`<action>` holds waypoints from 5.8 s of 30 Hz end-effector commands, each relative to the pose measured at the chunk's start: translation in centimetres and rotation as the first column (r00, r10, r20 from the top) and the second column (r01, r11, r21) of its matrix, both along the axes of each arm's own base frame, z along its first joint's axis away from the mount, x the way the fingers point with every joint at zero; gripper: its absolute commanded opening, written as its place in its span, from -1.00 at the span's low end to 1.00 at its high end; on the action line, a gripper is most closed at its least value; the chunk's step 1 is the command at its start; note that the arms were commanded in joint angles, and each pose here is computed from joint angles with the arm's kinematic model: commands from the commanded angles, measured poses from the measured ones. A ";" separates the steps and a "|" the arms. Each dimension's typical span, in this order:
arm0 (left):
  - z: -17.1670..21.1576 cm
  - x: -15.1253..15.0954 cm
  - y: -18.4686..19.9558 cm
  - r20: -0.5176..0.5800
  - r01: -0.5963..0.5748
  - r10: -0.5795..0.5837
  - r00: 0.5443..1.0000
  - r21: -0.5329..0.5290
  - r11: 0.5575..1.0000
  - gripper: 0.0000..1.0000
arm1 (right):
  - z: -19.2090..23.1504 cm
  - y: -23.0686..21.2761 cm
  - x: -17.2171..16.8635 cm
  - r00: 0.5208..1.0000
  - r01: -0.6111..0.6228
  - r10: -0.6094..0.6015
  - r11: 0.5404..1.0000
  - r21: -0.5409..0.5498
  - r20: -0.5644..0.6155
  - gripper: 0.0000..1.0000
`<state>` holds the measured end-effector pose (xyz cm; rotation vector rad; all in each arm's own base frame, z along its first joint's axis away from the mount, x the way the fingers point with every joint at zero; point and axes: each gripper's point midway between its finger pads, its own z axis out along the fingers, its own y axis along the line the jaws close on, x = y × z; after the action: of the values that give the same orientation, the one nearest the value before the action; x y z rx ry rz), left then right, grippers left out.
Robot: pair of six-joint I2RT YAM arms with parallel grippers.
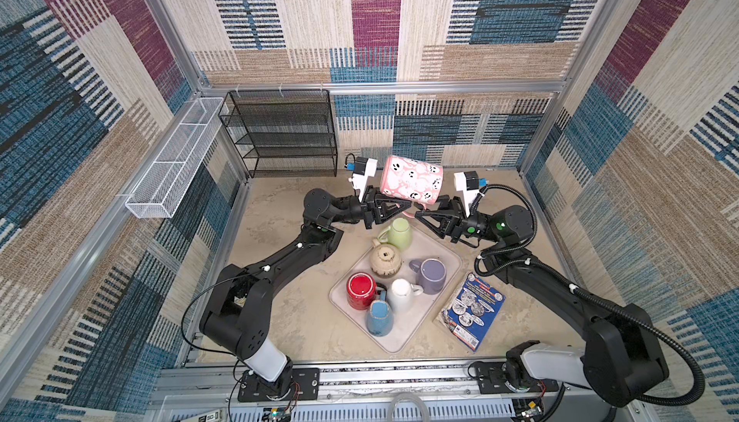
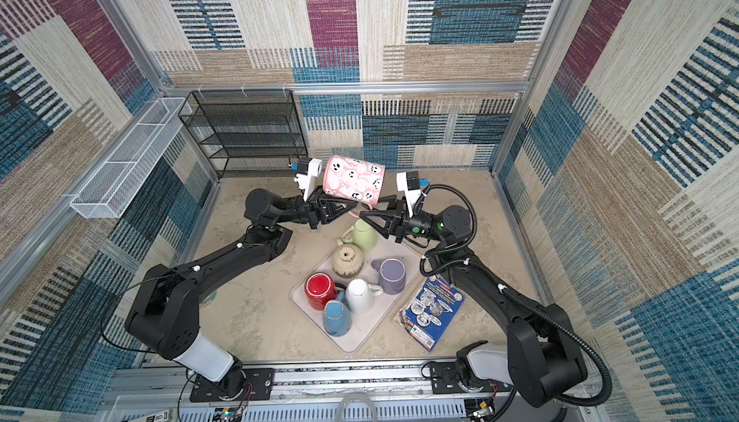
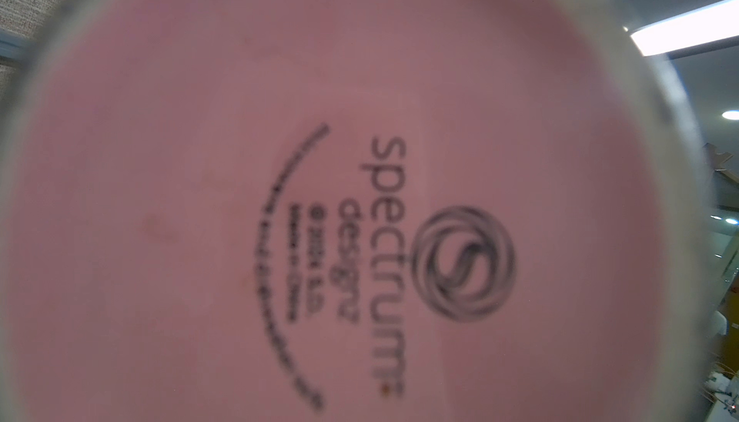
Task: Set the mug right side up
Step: 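Move the right gripper to the pink mug handle and grasp it, then open the left gripper and draw it back while the right gripper holds the mug, then rotate the pink mug upright with the right gripper while the left arm retracts, then lower the upright pink mug onto the table beyond the tray with the right gripper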
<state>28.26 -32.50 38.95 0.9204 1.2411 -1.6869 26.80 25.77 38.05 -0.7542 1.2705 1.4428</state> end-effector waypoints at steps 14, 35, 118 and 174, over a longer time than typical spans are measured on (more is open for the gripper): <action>1.0 -0.7 0.2 0.047 0.029 -0.028 0.998 -0.033 0.999 -1.00 | 1.2 0.0 -0.1 0.999 -0.004 0.002 0.999 0.048 0.035 -0.03; -0.2 -0.7 0.0 0.037 0.036 -0.035 0.999 -0.022 0.999 -1.00 | 1.8 0.0 0.4 1.000 0.021 -0.022 0.997 0.078 0.016 -0.71; -9.5 3.5 11.7 0.039 -0.583 0.729 0.683 0.631 0.512 0.97 | -7.5 -7.2 6.6 0.769 0.610 -0.629 0.775 -0.165 -0.112 -1.00; -16.1 3.6 16.0 0.172 -0.502 0.790 0.589 0.844 0.191 0.97 | -22.6 -25.7 22.4 0.155 0.723 -0.977 0.012 -0.691 0.145 -1.00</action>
<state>31.65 -16.21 22.65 0.3688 2.3753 -0.4010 47.38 -0.36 13.15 0.1645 2.1506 -0.0768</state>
